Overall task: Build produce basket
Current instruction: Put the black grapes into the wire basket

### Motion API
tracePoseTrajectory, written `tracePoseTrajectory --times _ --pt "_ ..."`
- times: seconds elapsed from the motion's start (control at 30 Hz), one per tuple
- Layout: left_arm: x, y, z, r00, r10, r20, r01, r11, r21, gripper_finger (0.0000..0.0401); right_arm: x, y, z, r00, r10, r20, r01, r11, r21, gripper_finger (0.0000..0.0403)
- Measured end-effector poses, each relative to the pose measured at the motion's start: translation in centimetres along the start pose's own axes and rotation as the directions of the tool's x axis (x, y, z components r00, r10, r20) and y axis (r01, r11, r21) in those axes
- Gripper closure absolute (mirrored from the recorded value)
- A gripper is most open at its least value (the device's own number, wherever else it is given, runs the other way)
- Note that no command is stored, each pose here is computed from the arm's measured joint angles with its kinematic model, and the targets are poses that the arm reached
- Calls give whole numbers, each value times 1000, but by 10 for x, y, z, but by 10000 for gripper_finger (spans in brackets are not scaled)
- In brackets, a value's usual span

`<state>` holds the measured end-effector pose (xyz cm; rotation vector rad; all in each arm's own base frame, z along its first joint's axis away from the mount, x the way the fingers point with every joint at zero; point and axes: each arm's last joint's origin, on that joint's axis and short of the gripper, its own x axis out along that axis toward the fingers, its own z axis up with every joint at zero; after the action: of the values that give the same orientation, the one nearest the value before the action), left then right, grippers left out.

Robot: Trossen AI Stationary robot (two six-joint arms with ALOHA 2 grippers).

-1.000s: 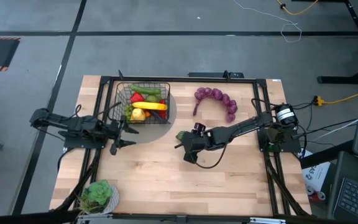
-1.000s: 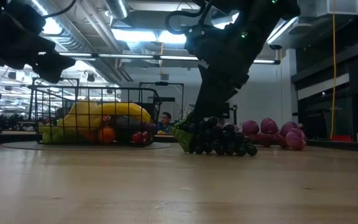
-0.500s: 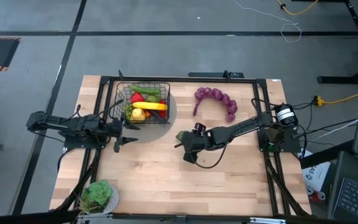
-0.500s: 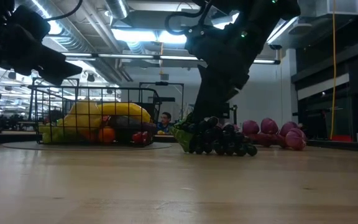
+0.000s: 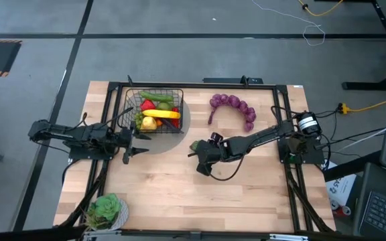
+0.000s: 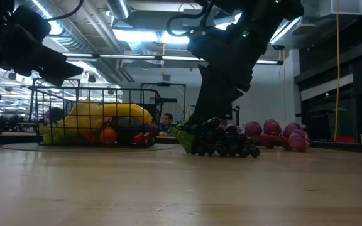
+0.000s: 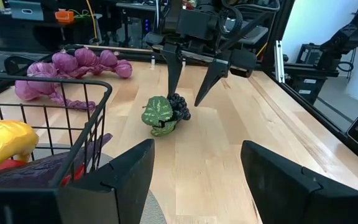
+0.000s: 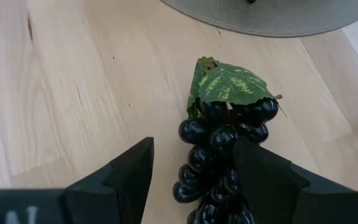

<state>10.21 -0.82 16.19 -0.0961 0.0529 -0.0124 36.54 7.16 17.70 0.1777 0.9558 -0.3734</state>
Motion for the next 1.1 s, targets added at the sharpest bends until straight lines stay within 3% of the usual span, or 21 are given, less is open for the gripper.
tracePoseTrajectory --times 0.33,0.57,0.8,1.1 --pt "0 0 0 1000 0 0 0 1000 0 166 0 -2 1 997 -60 39 60 998 0 181" --pt "0 0 0 1000 1 0 -1 1000 0 166 0 1 0 1000 13 0 -13 995 94 181" --pt "0 0 0 1000 1 -1 -1 1000 0 166 0 -1 -1 1000 -25 -7 25 999 -39 181" --pt "0 0 0 1000 1 -1 -1 1000 0 166 0 -6 -2 991 -129 21 130 990 -50 181"
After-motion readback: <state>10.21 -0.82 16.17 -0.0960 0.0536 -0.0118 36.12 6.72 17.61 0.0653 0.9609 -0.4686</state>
